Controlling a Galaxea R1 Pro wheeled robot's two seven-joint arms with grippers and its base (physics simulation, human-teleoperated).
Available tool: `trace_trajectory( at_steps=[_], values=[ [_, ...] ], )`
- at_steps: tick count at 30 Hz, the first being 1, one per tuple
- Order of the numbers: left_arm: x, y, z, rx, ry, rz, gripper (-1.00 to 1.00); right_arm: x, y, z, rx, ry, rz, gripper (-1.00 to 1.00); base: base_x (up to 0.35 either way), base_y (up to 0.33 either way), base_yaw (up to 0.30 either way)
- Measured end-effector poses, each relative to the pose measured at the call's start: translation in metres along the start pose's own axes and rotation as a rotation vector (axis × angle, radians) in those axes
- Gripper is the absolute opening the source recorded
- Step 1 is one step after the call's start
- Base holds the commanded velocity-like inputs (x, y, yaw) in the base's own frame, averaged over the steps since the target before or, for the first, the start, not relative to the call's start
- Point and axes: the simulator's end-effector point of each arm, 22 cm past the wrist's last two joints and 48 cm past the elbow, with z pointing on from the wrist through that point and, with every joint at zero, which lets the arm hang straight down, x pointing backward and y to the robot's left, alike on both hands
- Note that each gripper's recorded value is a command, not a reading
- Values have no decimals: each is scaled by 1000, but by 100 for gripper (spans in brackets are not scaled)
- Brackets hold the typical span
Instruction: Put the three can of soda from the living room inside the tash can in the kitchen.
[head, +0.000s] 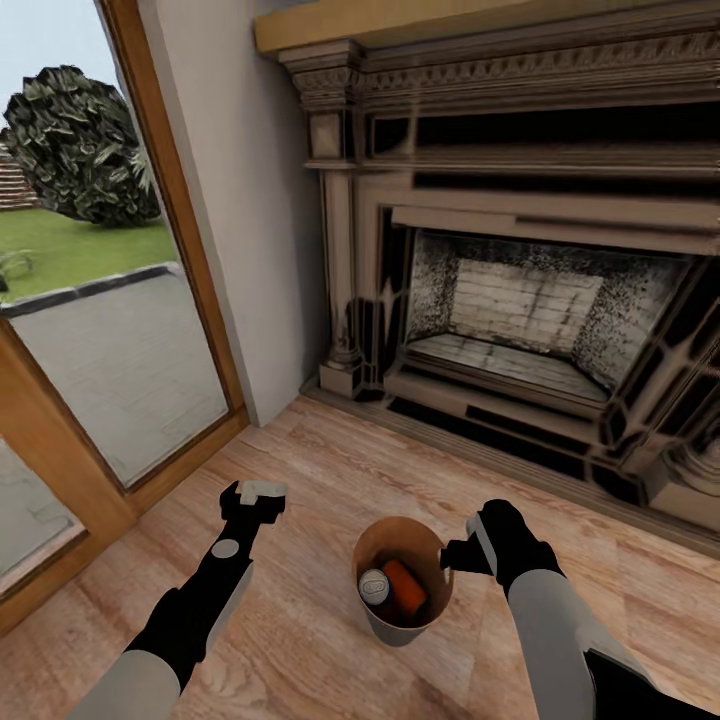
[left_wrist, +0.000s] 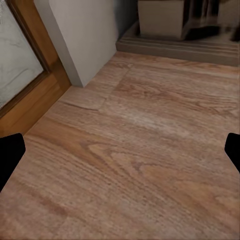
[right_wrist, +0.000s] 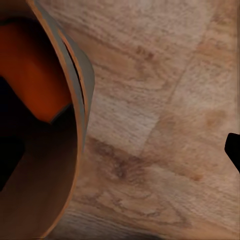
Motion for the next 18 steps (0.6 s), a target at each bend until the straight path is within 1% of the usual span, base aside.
trace_trajectory(
  at_steps=[18],
  values=[
    [-45, 8, -16, -9, -71, -4, 100, -19, 4, -39, -9, -74, -4, 100, 0, 0, 0]
  ],
)
